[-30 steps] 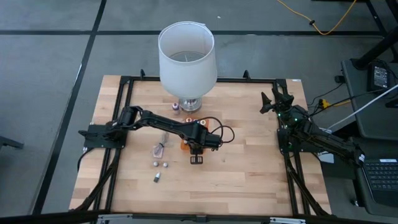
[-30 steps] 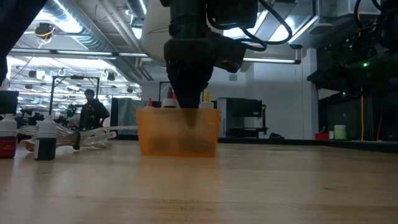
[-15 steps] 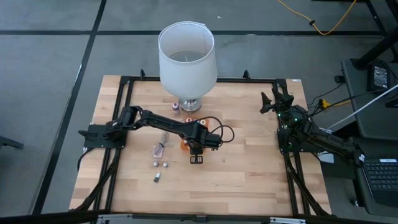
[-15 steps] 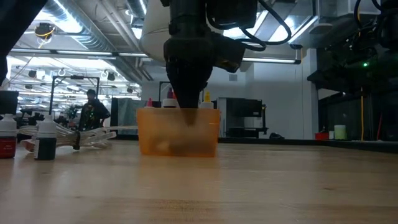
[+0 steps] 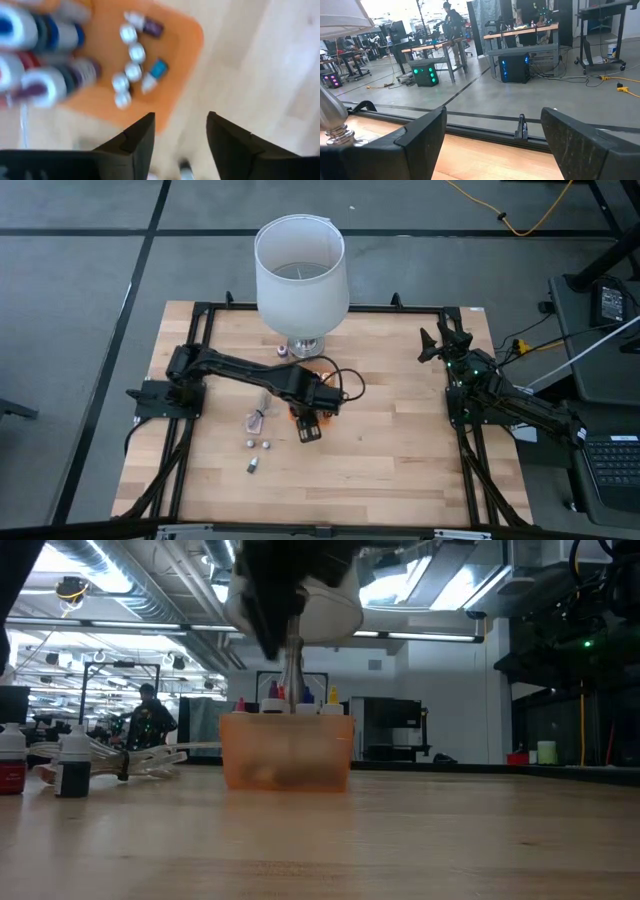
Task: Pick & Place food coloring
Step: Put the small black food coloring bottle into the orange bin
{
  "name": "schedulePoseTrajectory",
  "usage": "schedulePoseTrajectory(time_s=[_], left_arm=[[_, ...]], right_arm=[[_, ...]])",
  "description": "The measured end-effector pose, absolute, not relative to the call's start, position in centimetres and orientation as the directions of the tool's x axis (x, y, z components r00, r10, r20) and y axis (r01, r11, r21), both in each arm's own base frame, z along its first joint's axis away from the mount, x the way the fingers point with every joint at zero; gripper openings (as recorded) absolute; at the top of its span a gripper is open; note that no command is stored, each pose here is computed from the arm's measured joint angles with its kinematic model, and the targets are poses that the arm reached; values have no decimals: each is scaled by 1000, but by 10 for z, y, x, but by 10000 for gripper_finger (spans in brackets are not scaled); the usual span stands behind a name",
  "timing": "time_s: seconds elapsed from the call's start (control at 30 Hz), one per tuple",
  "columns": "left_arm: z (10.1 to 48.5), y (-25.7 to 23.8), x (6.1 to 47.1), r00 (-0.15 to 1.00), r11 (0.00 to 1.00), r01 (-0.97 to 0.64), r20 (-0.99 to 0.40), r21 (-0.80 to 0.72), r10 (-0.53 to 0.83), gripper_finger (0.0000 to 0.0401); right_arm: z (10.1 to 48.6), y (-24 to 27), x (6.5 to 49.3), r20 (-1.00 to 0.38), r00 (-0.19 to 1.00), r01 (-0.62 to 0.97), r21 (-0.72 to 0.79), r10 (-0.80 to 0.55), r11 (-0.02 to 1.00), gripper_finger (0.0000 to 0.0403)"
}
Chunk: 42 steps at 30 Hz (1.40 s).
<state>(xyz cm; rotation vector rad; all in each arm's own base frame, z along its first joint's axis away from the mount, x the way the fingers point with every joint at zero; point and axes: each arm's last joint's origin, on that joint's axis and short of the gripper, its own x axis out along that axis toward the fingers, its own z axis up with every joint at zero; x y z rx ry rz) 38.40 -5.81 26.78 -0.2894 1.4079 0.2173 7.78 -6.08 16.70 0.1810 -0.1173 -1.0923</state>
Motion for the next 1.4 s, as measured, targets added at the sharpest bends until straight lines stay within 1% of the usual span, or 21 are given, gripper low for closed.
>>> schedulePoseTrajectory(time_s=[0.23, 0.37, 0.57, 0.73, 0.87, 1.03, 1.13, 1.27, 1.4], left_arm=[[286, -85, 356, 50, 922, -369, -993, -115, -104, 218], [286, -109, 348, 29, 920, -375, -993, -117, -114, 230], [282, -131, 341, 33, 933, -347, -996, -91, -85, 222], [261, -143, 336, 60, 930, -339, -989, -145, -132, 209], [243, -150, 326, 25, 929, -342, -989, -144, -144, 201], [224, -145, 314, -27, 934, -348, -995, -84, -100, 195], [214, -143, 307, -46, 946, -321, -997, -41, -59, 194], [200, -143, 302, -42, 957, -286, -998, -41, -55, 193], [190, -141, 299, -22, 966, -260, -1000, -10, -17, 194]], right_arm=[[167, -61, 78, 6, 457, 871, 204, -890, 448, 323], [167, -61, 78, 5, 456, 871, 203, -890, 448, 323], [167, -61, 78, 6, 456, 871, 204, -890, 448, 323], [167, -61, 78, 5, 456, 871, 203, -890, 448, 323], [167, -61, 78, 5, 456, 871, 204, -890, 448, 323], [167, -61, 78, 6, 456, 871, 204, -890, 448, 323], [167, -61, 78, 5, 456, 871, 203, -890, 448, 323], [167, -61, 78, 5, 456, 871, 203, -890, 448, 323], [167, -61, 78, 5, 457, 871, 203, -890, 448, 323]])
